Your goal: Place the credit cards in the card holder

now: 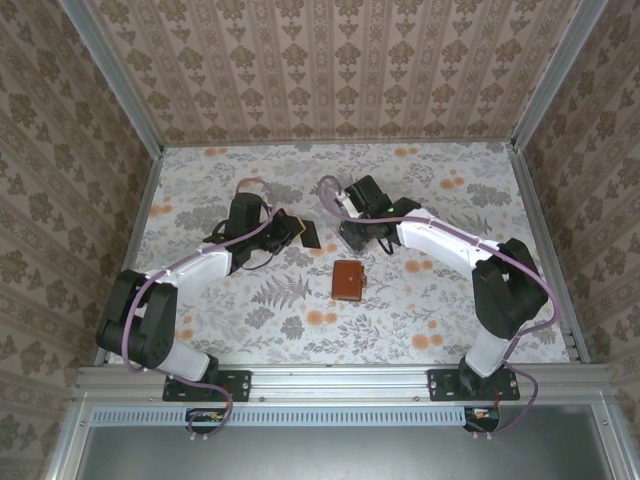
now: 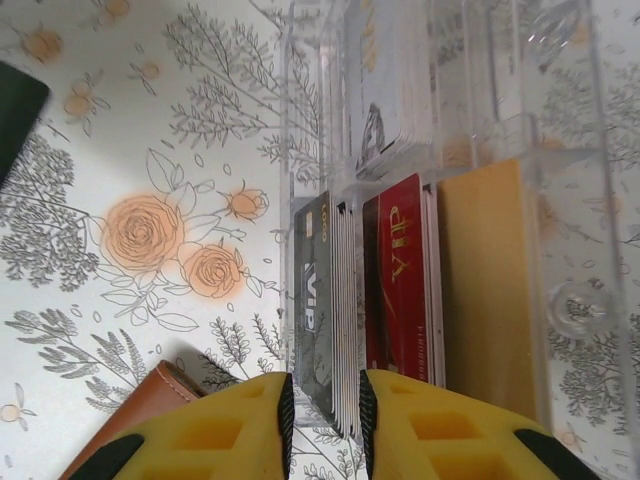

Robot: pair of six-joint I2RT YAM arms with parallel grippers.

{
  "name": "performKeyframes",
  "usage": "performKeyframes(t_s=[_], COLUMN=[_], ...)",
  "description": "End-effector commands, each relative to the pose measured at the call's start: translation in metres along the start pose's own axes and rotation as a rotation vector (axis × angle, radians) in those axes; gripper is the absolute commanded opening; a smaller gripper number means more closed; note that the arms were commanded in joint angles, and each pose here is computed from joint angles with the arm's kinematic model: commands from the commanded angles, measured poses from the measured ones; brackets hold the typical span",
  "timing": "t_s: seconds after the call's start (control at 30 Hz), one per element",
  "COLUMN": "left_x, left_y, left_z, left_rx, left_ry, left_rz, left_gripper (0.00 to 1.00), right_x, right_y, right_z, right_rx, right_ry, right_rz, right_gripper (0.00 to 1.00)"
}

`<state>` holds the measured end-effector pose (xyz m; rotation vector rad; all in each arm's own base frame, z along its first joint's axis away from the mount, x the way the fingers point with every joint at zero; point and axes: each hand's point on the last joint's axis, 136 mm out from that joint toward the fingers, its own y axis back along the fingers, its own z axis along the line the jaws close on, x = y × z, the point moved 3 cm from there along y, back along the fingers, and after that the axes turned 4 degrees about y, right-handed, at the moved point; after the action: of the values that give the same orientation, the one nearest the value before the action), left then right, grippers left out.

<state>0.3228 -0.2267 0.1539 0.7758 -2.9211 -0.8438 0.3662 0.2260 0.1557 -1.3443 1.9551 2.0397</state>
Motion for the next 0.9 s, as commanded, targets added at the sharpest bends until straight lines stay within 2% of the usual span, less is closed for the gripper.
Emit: performKeyframes(t_s=[0.0,0.07,0.13,0.23,0.33,0.47,0.7,0.8,0.87], left_x=[-0.004,-0.005,0.006,0.009,0.013,0.022,0.031,0.034,0.036], left_y=[-0.003,-0.003,-0.007,-0.008,-0.009,-0.008,-0.003,0.0,0.002], left_z=[-0.023,-0.027,-0.037,-0.049,-0.063,-0.077,-0.091,-0.098,-0.101], left_rx=[0.07,0.093,0.129,0.202,0.27,0.34,0.401,0.432,0.44], left_ry=[-0.046,-0.061,-0.096,-0.124,-0.149,-0.162,-0.164,-0.161,-0.16], left_rz=[0.009,0.012,0.043,0.064,0.091,0.148,0.189,0.201,0.204], left_gripper=[0.0,0.0,0.0,0.0,0.0,0.0,0.0,0.0,0.0], right_x=[0.004,0.0,-0.003,-0.008,-0.011,-0.016,-0.017,-0.016,-0.018], right_y=[0.015,0.028,0.042,0.058,0.063,0.065,0.057,0.048,0.047], right_z=[0.001,0.0,0.001,0.006,0.013,0.022,0.024,0.023,0.022], right_rx=[-0.012,-0.043,-0.137,-0.359,-0.565,-0.696,-0.779,-0.818,-0.851], right_ry=[-0.051,-0.15,-0.306,-0.573,-0.767,-0.84,-0.861,-0.892,-0.911], right_rz=[0.004,-0.022,-0.052,-0.1,-0.123,-0.122,-0.108,-0.102,-0.117], right_gripper=[0.28,0.3,0.37,0.44,0.56,0.57,0.55,0.46,0.44])
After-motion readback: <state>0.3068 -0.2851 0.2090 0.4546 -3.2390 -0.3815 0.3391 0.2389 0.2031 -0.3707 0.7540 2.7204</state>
